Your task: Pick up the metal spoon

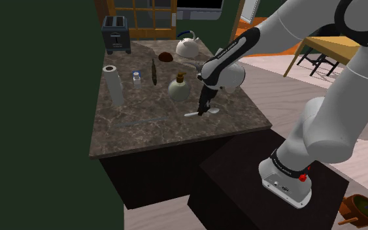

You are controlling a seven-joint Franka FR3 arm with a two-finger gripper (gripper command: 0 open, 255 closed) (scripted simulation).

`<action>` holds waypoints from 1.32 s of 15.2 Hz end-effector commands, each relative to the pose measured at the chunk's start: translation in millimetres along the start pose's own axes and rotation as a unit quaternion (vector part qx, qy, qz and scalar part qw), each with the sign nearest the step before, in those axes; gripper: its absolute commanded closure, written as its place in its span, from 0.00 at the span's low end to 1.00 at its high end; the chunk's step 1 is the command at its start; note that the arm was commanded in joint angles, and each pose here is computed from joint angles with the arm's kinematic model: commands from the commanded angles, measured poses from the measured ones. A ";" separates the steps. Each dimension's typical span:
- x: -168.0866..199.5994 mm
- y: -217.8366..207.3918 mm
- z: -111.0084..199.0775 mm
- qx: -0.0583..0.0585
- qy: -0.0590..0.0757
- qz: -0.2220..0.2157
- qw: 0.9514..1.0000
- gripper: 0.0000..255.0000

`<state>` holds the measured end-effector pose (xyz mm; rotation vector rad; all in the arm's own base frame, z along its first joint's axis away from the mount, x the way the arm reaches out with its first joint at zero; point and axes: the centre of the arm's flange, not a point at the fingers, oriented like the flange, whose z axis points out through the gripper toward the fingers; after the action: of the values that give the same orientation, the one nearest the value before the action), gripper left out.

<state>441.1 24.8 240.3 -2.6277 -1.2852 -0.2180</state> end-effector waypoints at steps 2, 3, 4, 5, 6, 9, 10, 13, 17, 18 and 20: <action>-0.1 0.0 0.1 0.000 0.000 0.000 1.000 1.00; 0.0 0.0 0.1 0.000 0.000 0.000 1.000 1.00; 0.0 0.1 0.1 0.000 0.000 0.000 1.000 1.00; -0.6 -0.2 -0.2 0.000 0.000 0.000 1.000 1.00; 0.6 -0.8 -5.3 0.000 0.000 0.000 1.000 1.00; 4.1 -2.7 -20.6 0.000 0.000 0.000 1.000 1.00; 5.3 -3.3 -25.7 0.000 0.000 0.000 1.000 1.00; 8.8 -5.3 -41.1 0.000 0.000 0.000 1.000 1.00; 13.5 -7.8 -61.5 0.000 0.000 0.000 1.000 1.00; 14.7 -8.5 -66.6 0.000 0.000 0.000 1.000 1.00; 17.1 -9.7 -76.8 0.000 0.000 0.000 1.000 1.00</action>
<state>440.8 24.2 314.6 -2.6274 -1.2851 -0.2188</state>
